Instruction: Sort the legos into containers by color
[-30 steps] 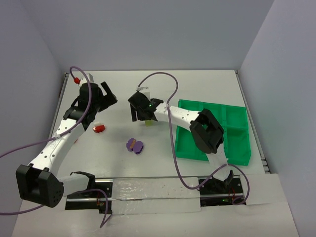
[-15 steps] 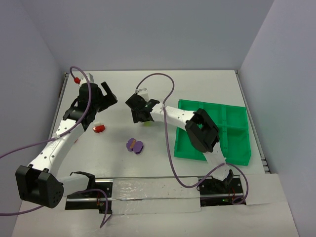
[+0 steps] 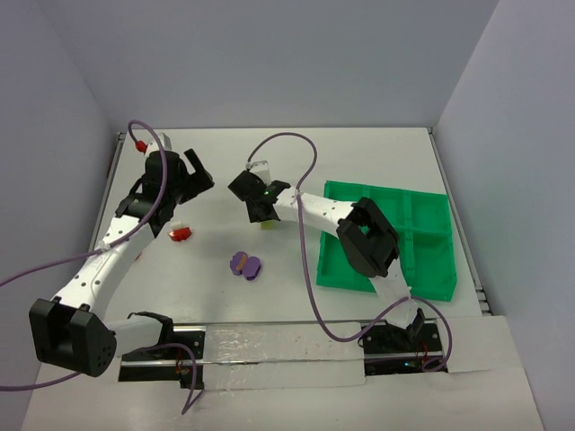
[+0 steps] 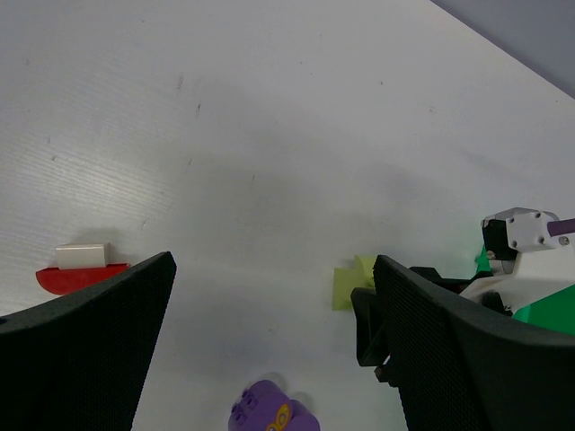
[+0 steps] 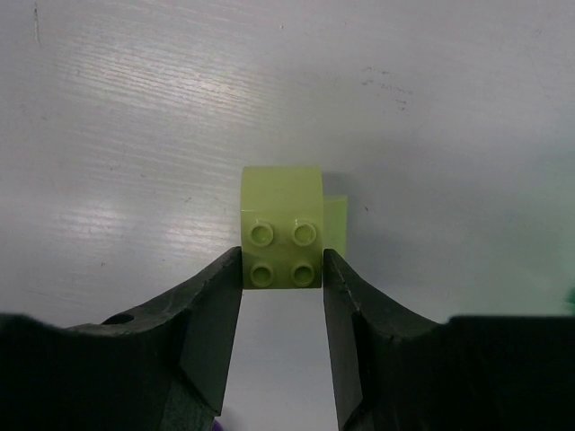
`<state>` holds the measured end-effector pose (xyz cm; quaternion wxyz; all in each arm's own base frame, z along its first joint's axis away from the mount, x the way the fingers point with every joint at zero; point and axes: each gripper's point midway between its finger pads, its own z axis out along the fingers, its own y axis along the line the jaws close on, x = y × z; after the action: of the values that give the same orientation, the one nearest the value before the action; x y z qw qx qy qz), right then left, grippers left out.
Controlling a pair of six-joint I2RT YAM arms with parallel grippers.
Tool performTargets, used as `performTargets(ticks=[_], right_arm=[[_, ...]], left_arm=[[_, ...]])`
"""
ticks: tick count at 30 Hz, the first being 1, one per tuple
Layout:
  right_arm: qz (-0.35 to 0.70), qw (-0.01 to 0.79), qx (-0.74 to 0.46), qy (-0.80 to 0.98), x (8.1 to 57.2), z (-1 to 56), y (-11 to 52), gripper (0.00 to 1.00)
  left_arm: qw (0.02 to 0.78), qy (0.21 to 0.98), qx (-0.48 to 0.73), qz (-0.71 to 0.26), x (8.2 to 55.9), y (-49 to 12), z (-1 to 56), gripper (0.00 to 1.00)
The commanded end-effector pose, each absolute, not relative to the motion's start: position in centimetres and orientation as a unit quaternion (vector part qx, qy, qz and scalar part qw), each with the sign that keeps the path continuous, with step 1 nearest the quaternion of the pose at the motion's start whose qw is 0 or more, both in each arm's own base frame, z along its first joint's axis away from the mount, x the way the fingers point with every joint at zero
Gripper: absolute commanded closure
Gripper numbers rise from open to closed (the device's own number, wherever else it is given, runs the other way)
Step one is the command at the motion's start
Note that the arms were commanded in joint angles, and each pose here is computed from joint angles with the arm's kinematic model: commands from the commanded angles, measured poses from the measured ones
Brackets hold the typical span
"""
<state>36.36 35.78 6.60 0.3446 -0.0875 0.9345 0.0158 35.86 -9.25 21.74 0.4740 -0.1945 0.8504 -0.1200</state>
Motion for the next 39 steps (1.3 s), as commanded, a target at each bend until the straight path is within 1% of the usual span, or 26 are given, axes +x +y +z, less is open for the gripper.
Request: performTargets(ticks=[1, 3, 6, 7, 10, 12, 15, 16, 17, 18, 20, 23, 25, 26, 27, 29, 30, 31, 32, 34, 37, 39], right_arm=[[0.019, 0.363, -0.080, 0.928, 37.2, 7.6, 36.6, 0.54], [0.020, 0.363, -0.080, 0.928, 37.2, 7.6, 36.6, 0.60], [0.028, 0.364, -0.084, 0.927, 37.0, 7.9, 36.7, 0.73], [0.038, 0.360, -0.091, 0.928, 36.7, 8.1, 36.9, 0.81], [0.087, 0.358, -0.101, 0.924, 36.0, 10.0, 37.6, 1.00], [0.111, 0.356, -0.098, 0.923, 36.1, 10.9, 37.6, 1.00], [0.182, 0.344, -0.106, 0.915, 35.2, 13.4, 38.0, 1.00], [0.203, 0.345, -0.106, 0.910, 35.3, 14.4, 38.0, 1.00], [0.239, 0.334, -0.114, 0.905, 34.7, 15.2, 38.3, 1.00], [0.258, 0.344, -0.112, 0.896, 35.0, 16.4, 38.3, 1.00], [0.327, 0.328, -0.129, 0.877, 33.7, 18.2, 38.9, 1.00], [0.378, 0.308, -0.119, 0.865, 33.0, 18.9, 38.0, 1.00], [0.424, 0.304, -0.117, 0.845, 32.6, 20.7, 37.9, 1.00], [0.439, 0.295, -0.110, 0.842, 32.5, 20.3, 37.2, 1.00], [0.473, 0.290, -0.113, 0.824, 32.1, 21.6, 37.4, 1.00], [0.492, 0.270, -0.097, 0.822, 32.2, 20.8, 36.2, 1.00], [0.514, 0.274, -0.104, 0.807, 32.0, 21.9, 36.7, 1.00], [0.523, 0.274, -0.095, 0.802, 32.5, 21.7, 36.0, 1.00], [0.533, 0.258, -0.087, 0.801, 32.1, 21.4, 35.7, 1.00], [0.540, 0.256, -0.079, 0.798, 32.4, 21.5, 35.3, 1.00], [0.527, 0.254, -0.073, 0.808, 32.7, 20.9, 34.7, 1.00], [0.521, 0.253, -0.071, 0.812, 32.6, 20.7, 34.3, 1.00]], left_arm=[[0.494, 0.836, -0.200, -0.133, 37.1, -9.4, 23.4, 0.01], [0.493, 0.836, -0.200, -0.132, 37.1, -9.4, 23.4, 0.01], [0.493, 0.836, -0.205, -0.127, 36.9, -9.2, 23.4, 0.01], [0.497, 0.832, -0.217, -0.121, 37.0, -8.7, 23.5, 0.01], [0.506, 0.820, -0.247, -0.105, 36.7, -7.4, 23.7, 0.01], [0.509, 0.817, -0.251, -0.105, 36.7, -6.7, 24.0, 0.01], [0.499, 0.823, -0.244, -0.118, 36.6, -6.7, 23.7, 0.01], [0.495, 0.824, -0.249, -0.123, 36.5, -6.6, 23.4, 0.03], [0.491, 0.822, -0.259, -0.127, 36.3, -6.3, 23.2, 0.08], [0.489, 0.822, -0.257, -0.138, 36.1, -6.4, 23.1, 0.10], [0.491, 0.816, -0.240, -0.187, 35.9, -7.1, 23.3, 0.14], [0.495, 0.811, -0.210, -0.232, 35.6, -8.0, 23.8, 0.13], [0.492, 0.812, -0.201, -0.242, 35.5, -8.2, 23.7, 0.10], [0.492, 0.811, -0.197, -0.247, 35.3, -8.3, 23.7, 0.09], [0.498, 0.807, -0.188, -0.256, 35.1, -8.5, 24.1, 0.08], [0.500, 0.800, -0.147, -0.298, 34.3, -10.2, 25.0, 0.07], [0.506, 0.797, -0.142, -0.299, 34.5, -10.2, 24.9, 0.07], [0.499, 0.793, -0.112, -0.331, 33.8, -11.5, 25.4, 0.07], [0.496, 0.788, -0.082, -0.356, 33.3, -12.6, 25.6, 0.06], [0.488, 0.791, -0.066, -0.364, 33.3, -13.2, 25.1, 0.06], [0.479, 0.802, -0.067, -0.350, 33.3, -13.7, 23.0, 0.06], [0.476, 0.797, -0.056, -0.367, 32.9, -14.9, 22.6, 0.07]])
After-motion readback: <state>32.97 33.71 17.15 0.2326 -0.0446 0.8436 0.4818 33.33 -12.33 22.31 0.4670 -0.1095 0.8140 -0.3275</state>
